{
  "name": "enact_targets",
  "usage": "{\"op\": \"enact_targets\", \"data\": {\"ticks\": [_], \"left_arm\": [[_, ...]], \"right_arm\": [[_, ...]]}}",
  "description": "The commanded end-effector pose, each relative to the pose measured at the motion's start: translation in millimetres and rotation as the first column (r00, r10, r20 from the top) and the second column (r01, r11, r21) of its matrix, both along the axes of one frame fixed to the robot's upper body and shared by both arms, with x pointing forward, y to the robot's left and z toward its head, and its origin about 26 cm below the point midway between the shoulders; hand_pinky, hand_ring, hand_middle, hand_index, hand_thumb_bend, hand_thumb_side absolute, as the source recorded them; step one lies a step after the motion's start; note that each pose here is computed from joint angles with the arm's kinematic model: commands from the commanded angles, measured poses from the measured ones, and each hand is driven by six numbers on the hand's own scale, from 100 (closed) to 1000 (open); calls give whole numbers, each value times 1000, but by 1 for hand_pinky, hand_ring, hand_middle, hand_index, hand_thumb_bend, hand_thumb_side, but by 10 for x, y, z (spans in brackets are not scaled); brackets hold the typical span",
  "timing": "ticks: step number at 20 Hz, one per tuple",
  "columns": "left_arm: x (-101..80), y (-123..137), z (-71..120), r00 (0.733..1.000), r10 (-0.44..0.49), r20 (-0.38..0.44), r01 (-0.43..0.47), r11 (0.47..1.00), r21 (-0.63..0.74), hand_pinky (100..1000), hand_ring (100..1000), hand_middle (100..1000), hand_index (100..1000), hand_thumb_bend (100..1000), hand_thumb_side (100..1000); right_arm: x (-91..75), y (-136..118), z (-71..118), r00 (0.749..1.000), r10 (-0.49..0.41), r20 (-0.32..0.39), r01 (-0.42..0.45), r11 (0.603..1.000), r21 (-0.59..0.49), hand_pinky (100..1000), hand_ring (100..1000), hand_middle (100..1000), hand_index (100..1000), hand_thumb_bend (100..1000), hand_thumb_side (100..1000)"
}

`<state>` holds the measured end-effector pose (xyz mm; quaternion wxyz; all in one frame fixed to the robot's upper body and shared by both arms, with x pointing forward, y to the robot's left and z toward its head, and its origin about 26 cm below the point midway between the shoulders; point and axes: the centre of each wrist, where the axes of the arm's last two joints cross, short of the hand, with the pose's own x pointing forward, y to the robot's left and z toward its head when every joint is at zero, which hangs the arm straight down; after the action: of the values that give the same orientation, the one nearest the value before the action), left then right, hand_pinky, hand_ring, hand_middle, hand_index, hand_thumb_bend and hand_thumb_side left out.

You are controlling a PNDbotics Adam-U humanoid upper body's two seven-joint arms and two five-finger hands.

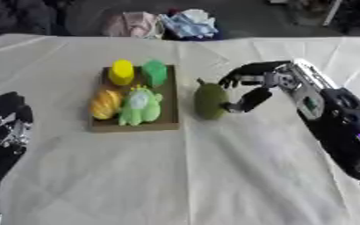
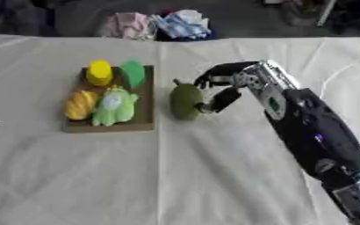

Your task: Pick up objects on the table and place them in the box.

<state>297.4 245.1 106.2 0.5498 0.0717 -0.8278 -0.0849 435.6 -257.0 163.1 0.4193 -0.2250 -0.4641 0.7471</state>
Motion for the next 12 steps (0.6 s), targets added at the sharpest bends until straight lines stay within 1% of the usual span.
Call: {"op": "enact_targets", "data": {"ticks": [1,3,4,6,8,9,10,11,12], "left_arm": [[0,11,56,1000,-8,18,8,1000,8,720,837,729,811,239,411],[0,10,55,1000,-9,18,9,1000,8,720,837,729,811,238,411],[0,8,55,1000,-10,18,10,1000,8,720,837,730,811,238,411],[0,5,54,1000,-12,18,12,1000,8,721,838,730,811,237,412],[0,5,54,1000,-12,18,12,1000,8,721,838,730,811,236,412],[0,6,54,1000,-11,18,11,1000,7,721,838,730,811,236,412],[0,6,53,1000,-11,17,11,1000,7,721,838,730,811,235,413],[0,6,53,1000,-11,17,11,1000,7,721,838,730,811,234,413],[0,6,52,1000,-11,16,11,1000,6,720,838,730,811,233,414]], "right_arm": [[-10,92,139,999,40,34,-42,998,39,817,827,802,869,151,598],[-11,155,125,998,46,47,-50,997,66,813,821,790,821,122,544],[-10,185,109,997,47,54,-51,996,75,810,815,782,790,100,491],[-1,240,64,997,47,67,-53,995,81,806,806,766,723,100,388],[14,275,1,996,46,79,-51,996,70,801,796,748,642,100,255],[21,285,-35,995,45,86,-50,997,64,801,795,746,636,100,246],[27,291,-73,995,43,92,-49,997,60,795,785,730,574,100,144],[32,295,-107,994,42,101,-48,997,57,789,776,711,520,100,100],[37,301,-132,993,42,112,-48,997,58,784,768,696,483,100,100]]}}
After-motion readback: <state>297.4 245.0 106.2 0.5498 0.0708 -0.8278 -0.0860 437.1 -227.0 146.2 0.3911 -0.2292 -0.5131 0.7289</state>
